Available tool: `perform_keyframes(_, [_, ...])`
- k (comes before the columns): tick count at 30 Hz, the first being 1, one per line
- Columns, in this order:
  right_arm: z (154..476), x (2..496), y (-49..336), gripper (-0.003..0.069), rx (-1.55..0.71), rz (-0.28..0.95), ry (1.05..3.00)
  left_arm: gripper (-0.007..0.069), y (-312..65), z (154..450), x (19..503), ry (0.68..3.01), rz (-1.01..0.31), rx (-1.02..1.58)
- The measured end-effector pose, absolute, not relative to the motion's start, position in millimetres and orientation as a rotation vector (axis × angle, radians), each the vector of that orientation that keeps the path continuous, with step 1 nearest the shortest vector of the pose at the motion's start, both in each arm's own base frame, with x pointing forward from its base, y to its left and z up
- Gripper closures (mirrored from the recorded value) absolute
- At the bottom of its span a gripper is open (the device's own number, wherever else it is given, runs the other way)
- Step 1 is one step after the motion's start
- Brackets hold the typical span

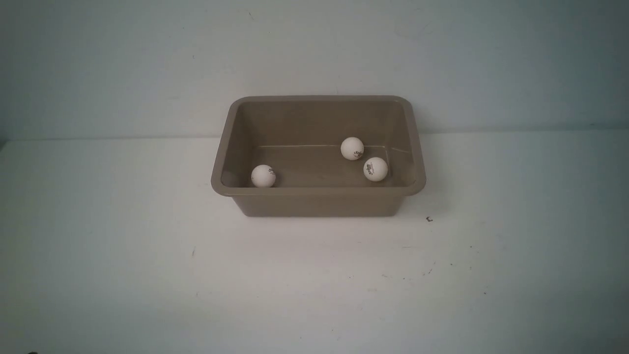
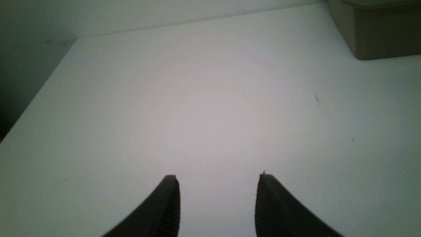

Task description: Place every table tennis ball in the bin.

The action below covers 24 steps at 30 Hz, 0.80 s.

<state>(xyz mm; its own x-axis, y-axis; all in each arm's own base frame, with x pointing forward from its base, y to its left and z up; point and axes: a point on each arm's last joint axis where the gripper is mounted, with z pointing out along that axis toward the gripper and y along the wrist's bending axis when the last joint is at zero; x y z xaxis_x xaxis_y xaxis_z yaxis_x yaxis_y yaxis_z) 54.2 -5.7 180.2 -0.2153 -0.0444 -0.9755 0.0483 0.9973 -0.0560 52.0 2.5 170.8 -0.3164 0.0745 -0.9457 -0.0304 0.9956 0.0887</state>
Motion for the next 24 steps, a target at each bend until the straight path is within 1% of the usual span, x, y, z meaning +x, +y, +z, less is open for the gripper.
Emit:
perform_keyframes(4, [179.7,54.2,-1.2,0.0500,-0.081,-0.078,1.791,0.0336,2.5,170.8,52.1,1.888,0.105,0.032])
perform_keyframes(10, [179.6,54.2,0.0,0.0500,-0.113,-0.086,1.791,0.0336,2.5,170.8,52.1,1.886,0.105,0.032])
perform_keyframes(17, [179.6,54.2,0.0,0.0500,-0.108,-0.082,1.791,0.0336,2.5,170.8,52.1,1.886,0.105,0.032])
perform_keyframes(24, [179.7,54.2,-1.7,0.0500,-0.037,-0.052,1.793,0.0336,2.5,170.8,52.1,1.886,0.105,0.032])
